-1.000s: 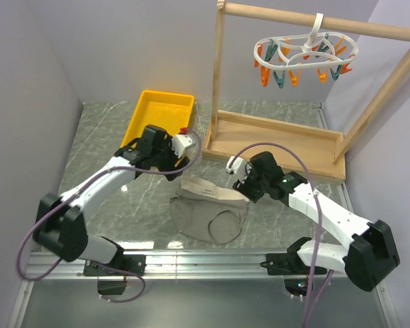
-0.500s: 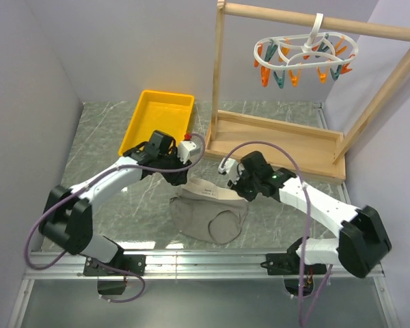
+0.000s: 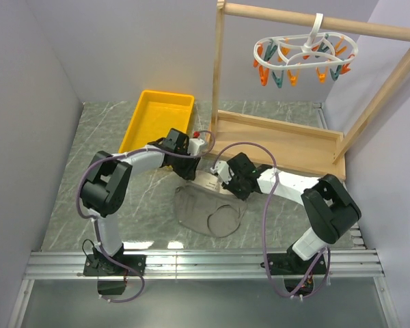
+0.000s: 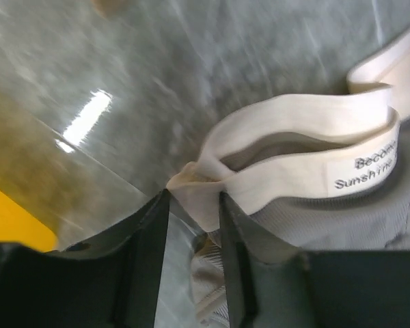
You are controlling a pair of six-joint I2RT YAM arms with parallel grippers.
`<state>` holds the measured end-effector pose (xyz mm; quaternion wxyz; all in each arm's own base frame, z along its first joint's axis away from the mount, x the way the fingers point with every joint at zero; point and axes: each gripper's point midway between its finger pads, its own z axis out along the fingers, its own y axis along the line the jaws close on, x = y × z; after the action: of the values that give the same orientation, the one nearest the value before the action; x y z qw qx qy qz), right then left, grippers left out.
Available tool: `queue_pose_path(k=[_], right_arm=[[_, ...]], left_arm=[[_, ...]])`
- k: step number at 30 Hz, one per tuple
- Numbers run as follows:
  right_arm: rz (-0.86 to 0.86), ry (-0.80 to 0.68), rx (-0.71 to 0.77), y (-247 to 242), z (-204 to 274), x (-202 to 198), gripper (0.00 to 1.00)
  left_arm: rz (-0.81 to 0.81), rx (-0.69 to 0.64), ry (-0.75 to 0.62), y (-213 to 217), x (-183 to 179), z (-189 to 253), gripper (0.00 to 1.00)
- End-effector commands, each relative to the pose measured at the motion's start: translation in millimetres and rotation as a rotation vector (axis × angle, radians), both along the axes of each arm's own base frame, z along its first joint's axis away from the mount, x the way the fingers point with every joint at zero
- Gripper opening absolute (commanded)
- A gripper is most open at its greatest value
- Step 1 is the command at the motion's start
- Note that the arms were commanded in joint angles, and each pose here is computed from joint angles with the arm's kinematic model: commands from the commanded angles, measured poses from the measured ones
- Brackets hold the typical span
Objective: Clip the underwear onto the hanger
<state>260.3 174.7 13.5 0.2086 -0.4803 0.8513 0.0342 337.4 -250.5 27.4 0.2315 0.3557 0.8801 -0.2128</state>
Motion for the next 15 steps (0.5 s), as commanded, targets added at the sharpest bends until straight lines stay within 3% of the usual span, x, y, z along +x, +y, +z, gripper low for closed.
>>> queue_pose_path(k=[1, 6, 10, 15], right_arm=[[-0.062, -0.04, -0.008, -10.8, 3.6, 14.6, 0.31], [-0.079, -0.145, 0.123, 2.1, 64.3, 23.7, 0.45], [-0.093, -0.26, 0.251, 7.1, 122.1, 22.5, 0.57], [-0.163, -0.445, 0.394, -3.6, 192.1, 21.1, 0.64]], left_arm=[[0.05, -0.087, -0.031, -4.3, 31.1, 9.6, 0.42], [-0.012, -0.249, -0.04, 10.0, 16.7, 60.0, 0.59], [-0.112, -0.344, -0.201, 14.4, -14.8, 128.2, 0.71], [-0.099, -0.419, -0.381, 19.2, -31.8, 184.0, 0.75]])
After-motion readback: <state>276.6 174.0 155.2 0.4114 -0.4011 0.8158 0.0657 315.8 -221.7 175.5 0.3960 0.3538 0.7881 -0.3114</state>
